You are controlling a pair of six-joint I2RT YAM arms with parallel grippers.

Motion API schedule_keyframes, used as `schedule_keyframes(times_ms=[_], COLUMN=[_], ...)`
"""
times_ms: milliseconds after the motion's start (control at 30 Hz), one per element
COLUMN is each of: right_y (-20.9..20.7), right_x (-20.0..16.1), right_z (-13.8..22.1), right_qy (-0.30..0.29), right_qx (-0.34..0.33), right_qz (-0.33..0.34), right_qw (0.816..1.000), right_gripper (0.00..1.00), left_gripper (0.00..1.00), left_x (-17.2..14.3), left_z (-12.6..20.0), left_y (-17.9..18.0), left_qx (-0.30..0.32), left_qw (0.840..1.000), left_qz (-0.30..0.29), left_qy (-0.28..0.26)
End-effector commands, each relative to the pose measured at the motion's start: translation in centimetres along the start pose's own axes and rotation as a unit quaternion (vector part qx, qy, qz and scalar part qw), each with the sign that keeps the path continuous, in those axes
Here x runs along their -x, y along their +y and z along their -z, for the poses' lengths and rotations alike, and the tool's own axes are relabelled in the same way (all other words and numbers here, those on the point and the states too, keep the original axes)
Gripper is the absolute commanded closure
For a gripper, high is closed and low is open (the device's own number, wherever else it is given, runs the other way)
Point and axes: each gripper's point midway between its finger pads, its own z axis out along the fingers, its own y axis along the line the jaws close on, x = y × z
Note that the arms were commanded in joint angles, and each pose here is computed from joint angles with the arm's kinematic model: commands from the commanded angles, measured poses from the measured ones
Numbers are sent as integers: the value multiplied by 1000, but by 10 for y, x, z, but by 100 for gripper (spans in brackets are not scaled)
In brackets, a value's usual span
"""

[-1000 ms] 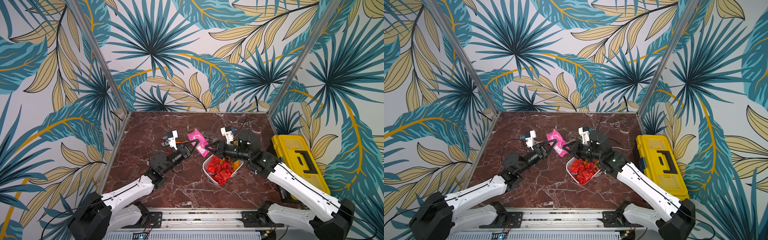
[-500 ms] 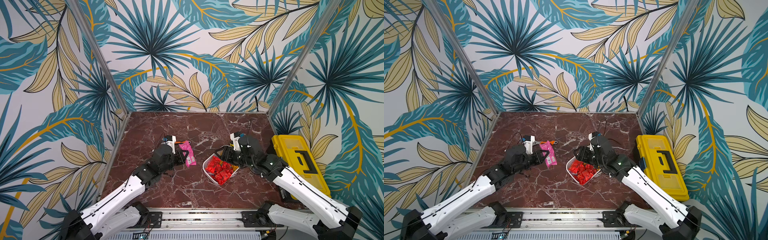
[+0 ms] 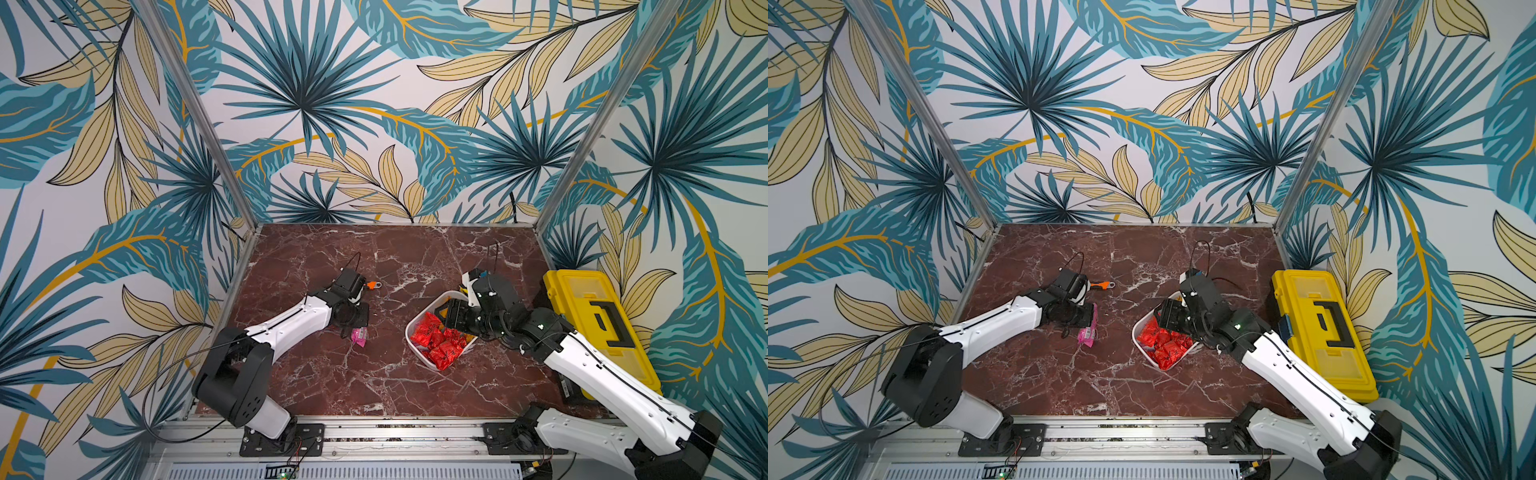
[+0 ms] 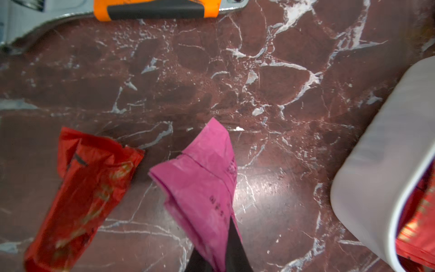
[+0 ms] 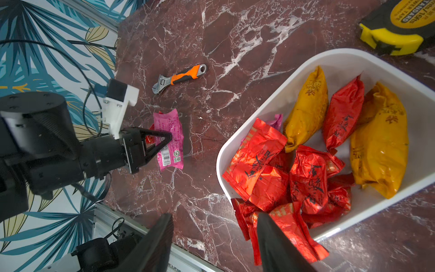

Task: Take the tea bags out of the storage box
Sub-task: Place the tea bag at the center of the board.

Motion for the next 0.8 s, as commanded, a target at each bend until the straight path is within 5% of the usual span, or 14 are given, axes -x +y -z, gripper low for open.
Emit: schedule_keyframes(times_ms=[0,100,367,600,767], right_y=[-8,-13,-40,-86,-79], right_x=[-3,-5,-8,-11,-28], right_z=[0,-1,4,7,-11], right_qy=[3,5,4,10,72], right_qx=[-17,-27,-94,-218,-204], right_qz=[10,13,40,34,42], right_qw=[1000,1000,995,975,975], right_gripper=[38,38,38,39,39], left_gripper=[99,87,24,16,17], left_x=[18,23,52,70,67], left_z=[-4,-14,14,80,129], left_y=[-2,1,-3,-23,-44], left_qx=[3,9,1,-59,-157], left_qw=[999,999,997,986,961], left_qz=[-31,-32,-20,9,67], left_qy=[-10,-9,-74,-156,-216])
